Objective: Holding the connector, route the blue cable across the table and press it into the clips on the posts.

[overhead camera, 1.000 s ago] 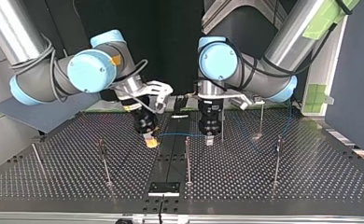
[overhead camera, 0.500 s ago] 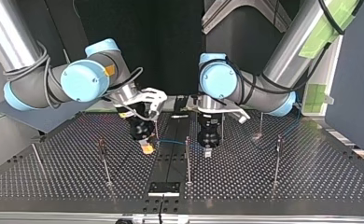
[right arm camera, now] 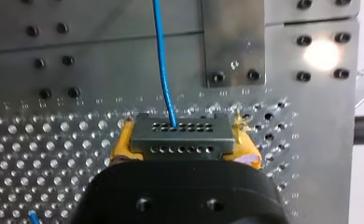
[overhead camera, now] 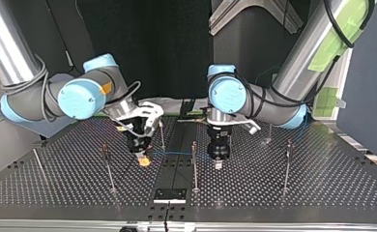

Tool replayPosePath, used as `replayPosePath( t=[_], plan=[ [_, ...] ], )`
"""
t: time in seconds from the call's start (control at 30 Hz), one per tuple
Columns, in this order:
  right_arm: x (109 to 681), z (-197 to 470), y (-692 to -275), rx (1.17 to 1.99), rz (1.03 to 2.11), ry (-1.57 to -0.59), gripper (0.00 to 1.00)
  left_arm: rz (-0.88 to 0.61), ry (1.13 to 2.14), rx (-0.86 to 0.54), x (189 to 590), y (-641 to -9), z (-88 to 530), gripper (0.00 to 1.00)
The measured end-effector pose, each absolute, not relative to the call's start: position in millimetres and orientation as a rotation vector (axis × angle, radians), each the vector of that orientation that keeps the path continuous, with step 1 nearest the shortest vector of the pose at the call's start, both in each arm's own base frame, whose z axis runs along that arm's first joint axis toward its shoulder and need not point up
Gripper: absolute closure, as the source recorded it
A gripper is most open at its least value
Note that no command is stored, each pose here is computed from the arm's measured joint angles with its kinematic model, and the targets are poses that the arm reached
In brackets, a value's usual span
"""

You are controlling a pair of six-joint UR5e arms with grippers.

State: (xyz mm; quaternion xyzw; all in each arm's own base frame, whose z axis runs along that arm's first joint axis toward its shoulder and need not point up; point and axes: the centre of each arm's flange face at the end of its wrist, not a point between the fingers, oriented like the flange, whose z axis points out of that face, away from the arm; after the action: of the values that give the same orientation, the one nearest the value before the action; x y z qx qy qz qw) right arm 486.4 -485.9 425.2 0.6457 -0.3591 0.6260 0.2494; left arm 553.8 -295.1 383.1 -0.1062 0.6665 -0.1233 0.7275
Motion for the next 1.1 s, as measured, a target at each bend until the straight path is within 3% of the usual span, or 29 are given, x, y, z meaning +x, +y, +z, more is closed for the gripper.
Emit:
replayPosePath(
  t=[0.03, 0.07, 0.1, 0.13, 0.17, 0.4, 0.67, 1.1],
  plan=[
    [485.1, 425.1, -487.4, 1.757, 1.704, -0.979, 1.00, -0.265, 1.473, -0.238, 553.3, -294.5, 382.6, 0.53],
    [483.1, 425.0, -489.5, 1.754, 1.702, -0.982, 1.00, -0.258, 1.478, -0.242, 552.7, -293.8, 382.2, 0.36],
    [481.6, 425.0, -491.1, 1.751, 1.700, -0.984, 1.00, -0.249, 1.484, -0.247, 551.9, -293.1, 381.3, 0.36],
    [480.3, 425.0, -492.5, 1.749, 1.699, -0.986, 1.00, -0.242, 1.489, -0.251, 551.3, -292.6, 380.8, 0.13],
    [478.8, 425.0, -494.0, 1.747, 1.697, -0.988, 1.00, -0.236, 1.494, -0.253, 550.7, -292.0, 380.2, 0.00],
    [474.0, 424.7, -498.7, 1.741, 1.691, -0.994, 1.00, -0.186, 1.550, -0.286, 544.9, -284.7, 373.8, 0.00],
    [471.9, 426.5, -499.2, 1.741, 1.689, -0.993, 1.00, -0.245, 1.610, -0.259, 535.0, -291.5, 372.6, 0.00],
    [463.4, 439.9, -498.9, 1.716, 1.693, -0.993, 1.00, -0.286, 1.651, -0.194, 477.3, -297.5, 397.9, 0.00]
  ],
)
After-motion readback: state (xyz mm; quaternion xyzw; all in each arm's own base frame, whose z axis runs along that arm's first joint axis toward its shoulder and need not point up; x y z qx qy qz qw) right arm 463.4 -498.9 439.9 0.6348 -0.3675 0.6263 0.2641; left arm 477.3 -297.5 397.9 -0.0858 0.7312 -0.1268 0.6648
